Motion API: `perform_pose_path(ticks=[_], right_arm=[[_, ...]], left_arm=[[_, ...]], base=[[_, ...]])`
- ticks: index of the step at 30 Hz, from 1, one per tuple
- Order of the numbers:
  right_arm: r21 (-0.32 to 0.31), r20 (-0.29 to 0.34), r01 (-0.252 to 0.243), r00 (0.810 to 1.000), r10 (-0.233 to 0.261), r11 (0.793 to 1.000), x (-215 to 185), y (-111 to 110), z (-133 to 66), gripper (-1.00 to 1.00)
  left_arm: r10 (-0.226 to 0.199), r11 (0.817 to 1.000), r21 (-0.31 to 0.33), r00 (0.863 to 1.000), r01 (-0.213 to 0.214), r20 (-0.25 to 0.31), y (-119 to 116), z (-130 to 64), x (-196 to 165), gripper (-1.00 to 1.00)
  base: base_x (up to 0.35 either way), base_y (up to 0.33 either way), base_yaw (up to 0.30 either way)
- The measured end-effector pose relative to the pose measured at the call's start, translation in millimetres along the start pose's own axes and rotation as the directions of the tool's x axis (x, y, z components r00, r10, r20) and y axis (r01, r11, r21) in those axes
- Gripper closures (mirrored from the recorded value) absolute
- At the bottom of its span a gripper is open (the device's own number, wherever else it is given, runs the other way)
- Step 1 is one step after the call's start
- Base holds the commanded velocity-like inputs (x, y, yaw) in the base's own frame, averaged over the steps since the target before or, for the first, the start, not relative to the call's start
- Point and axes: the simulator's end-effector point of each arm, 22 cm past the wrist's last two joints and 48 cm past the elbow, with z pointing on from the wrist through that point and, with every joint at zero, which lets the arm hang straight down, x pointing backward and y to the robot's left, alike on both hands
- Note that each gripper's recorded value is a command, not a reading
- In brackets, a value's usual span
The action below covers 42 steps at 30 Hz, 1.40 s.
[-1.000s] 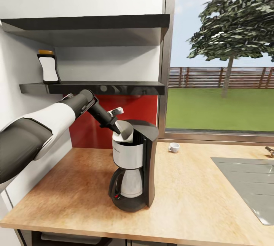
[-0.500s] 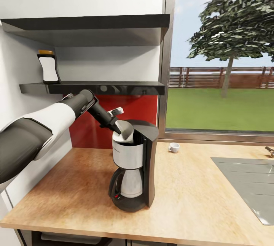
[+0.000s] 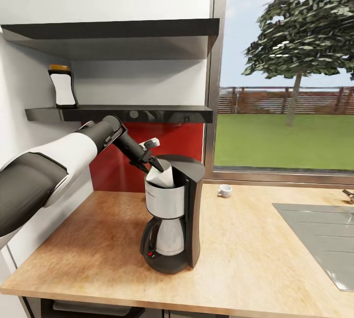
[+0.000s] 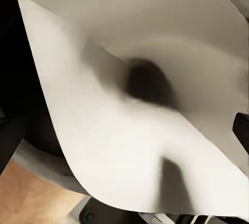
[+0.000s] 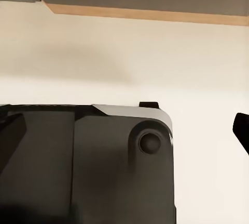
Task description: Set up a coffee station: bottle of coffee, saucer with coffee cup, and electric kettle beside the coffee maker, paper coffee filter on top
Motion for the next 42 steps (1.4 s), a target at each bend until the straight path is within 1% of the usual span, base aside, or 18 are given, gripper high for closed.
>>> perform_pose_path(ticks=[16, 18, 19, 31, 40, 42], right_arm=[[0.0, 0.0, 0.0, 1.0, 0.0, 1.0, 0, 0, 0.0, -1.0], [0.0, -0.001, 0.0, 1.0, 0.0, 1.0, 0, 0, 0.1, -1.0], [0.0, 0.0, 0.0, 1.0, 0.0, 1.0, 0, 0, 0.0, -1.0], [0.0, 0.0, 0.001, 1.0, -0.001, 1.0, 0, 0, 0.0, -1.0], [0.0, -0.001, 0.001, 1.0, -0.001, 1.0, 0, 0, 0.1, -1.0], [0.0, 0.0, 0.001, 1.0, -0.001, 1.0, 0, 0, 0.0, -1.0]], left_arm=[[0.0, 1.0, -0.004, 1.0, 0.0, -0.002, 1, -0.3, 0, -1.0], [0.004, 1.0, -0.014, 1.0, -0.004, -0.006, 1, -1.5, 0, -1.0], [0.009, 1.0, -0.015, 1.0, -0.009, 0.0, -1, -4.2, -4, -1.0], [0.049, 0.999, -0.025, 0.999, -0.048, 0.013, -10, -11.6, -13, -1.0], [0.055, 0.998, -0.032, 0.998, -0.054, 0.02, -11, -16.9, -16, -1.0], [0.055, 0.998, -0.036, 0.998, -0.054, 0.025, -10, -21.1, -18, -1.0]], base=[[0.0, 0.0, 0.0], [0.0, 0.0, 0.0], [0.0, 0.0, 0.0], [0.0, 0.0, 0.0], [0.0, 0.0, 0.0], [0.0, 0.0, 0.0]])
